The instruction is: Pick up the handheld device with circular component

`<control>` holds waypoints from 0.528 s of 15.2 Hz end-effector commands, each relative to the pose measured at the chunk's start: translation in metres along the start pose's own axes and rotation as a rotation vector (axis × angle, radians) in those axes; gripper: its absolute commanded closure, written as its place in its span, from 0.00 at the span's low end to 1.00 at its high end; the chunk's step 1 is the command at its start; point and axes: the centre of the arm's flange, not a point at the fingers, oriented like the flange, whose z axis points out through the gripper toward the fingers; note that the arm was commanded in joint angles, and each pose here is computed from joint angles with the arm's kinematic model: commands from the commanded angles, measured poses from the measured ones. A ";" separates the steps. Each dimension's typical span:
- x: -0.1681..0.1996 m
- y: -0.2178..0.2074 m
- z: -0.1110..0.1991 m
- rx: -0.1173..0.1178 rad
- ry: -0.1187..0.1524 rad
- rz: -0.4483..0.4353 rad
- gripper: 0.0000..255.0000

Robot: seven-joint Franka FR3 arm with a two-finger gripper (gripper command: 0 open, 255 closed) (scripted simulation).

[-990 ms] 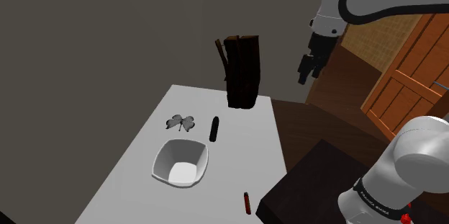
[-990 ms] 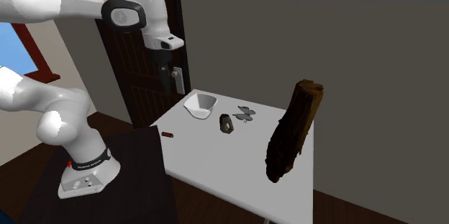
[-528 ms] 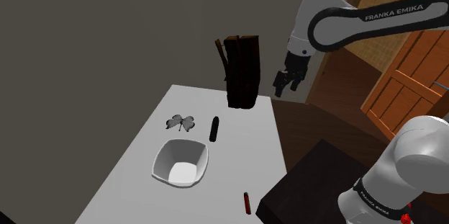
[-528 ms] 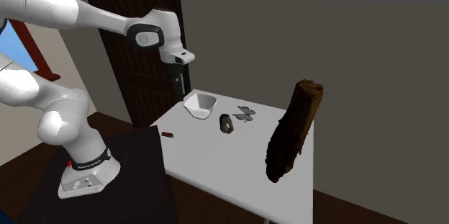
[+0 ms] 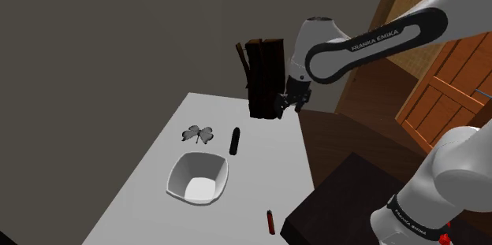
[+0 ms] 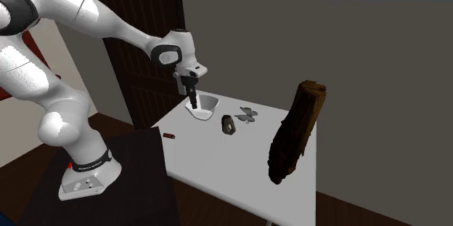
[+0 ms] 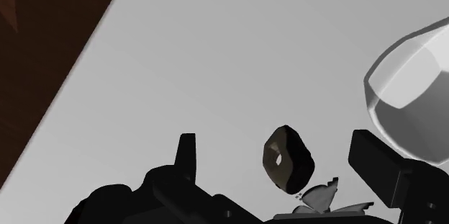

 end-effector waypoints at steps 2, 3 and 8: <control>0.020 -0.017 0.031 0.005 0.015 0.025 0.00; 0.026 -0.023 0.041 0.006 0.020 0.033 0.00; 0.058 -0.051 0.089 0.012 0.042 0.074 0.00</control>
